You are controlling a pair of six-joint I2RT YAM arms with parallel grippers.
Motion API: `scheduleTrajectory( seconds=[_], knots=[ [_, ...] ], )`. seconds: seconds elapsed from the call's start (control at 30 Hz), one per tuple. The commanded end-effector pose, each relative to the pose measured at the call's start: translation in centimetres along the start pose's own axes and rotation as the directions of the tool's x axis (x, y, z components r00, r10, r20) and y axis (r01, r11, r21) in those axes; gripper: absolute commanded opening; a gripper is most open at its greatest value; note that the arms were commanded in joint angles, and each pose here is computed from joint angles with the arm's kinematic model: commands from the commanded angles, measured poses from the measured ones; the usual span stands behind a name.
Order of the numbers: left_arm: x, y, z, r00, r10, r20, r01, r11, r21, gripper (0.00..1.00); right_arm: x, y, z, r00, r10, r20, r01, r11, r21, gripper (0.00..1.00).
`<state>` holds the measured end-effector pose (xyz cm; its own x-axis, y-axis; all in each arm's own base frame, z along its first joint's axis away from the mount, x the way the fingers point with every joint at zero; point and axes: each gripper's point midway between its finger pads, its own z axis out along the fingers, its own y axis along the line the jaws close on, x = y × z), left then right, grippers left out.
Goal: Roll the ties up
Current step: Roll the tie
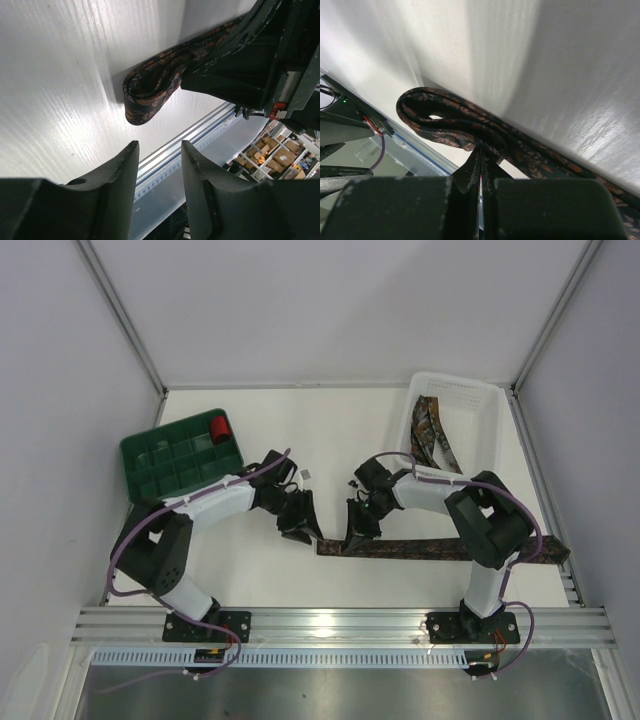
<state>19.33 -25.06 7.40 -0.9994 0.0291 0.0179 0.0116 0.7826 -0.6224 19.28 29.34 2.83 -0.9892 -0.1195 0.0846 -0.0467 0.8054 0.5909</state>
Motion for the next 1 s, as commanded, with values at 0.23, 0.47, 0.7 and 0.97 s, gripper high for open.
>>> scheduleTrajectory(
  seconds=[0.23, 0.47, 0.7, 0.97],
  knots=[
    [-0.7, -0.3, 2.2, 0.999, 0.020, -0.030, -0.017, 0.995, 0.093, 0.45, -0.7, -1.5, 0.6, 1.000, -0.018, 0.009, 0.017, 1.000, 0.021, 0.02],
    [-1.1, 0.7, 3.3, 0.999, 0.008, -0.038, -0.006, 0.998, 0.064, 0.46, -1.0, -1.7, 0.5, 1.000, -0.017, 0.011, 0.017, 1.000, 0.016, 0.02],
    [-1.5, 1.5, 4.3, 0.999, -0.014, -0.032, 0.015, 0.999, 0.042, 0.48, -1.1, -1.6, 0.5, 1.000, -0.014, 0.006, 0.014, 1.000, 0.005, 0.02],
    [-1.5, 1.2, 5.2, 0.999, -0.016, -0.046, 0.018, 0.999, 0.048, 0.48, -1.2, -1.6, 0.6, 1.000, -0.018, 0.003, 0.018, 1.000, 0.004, 0.01]
  ],
)
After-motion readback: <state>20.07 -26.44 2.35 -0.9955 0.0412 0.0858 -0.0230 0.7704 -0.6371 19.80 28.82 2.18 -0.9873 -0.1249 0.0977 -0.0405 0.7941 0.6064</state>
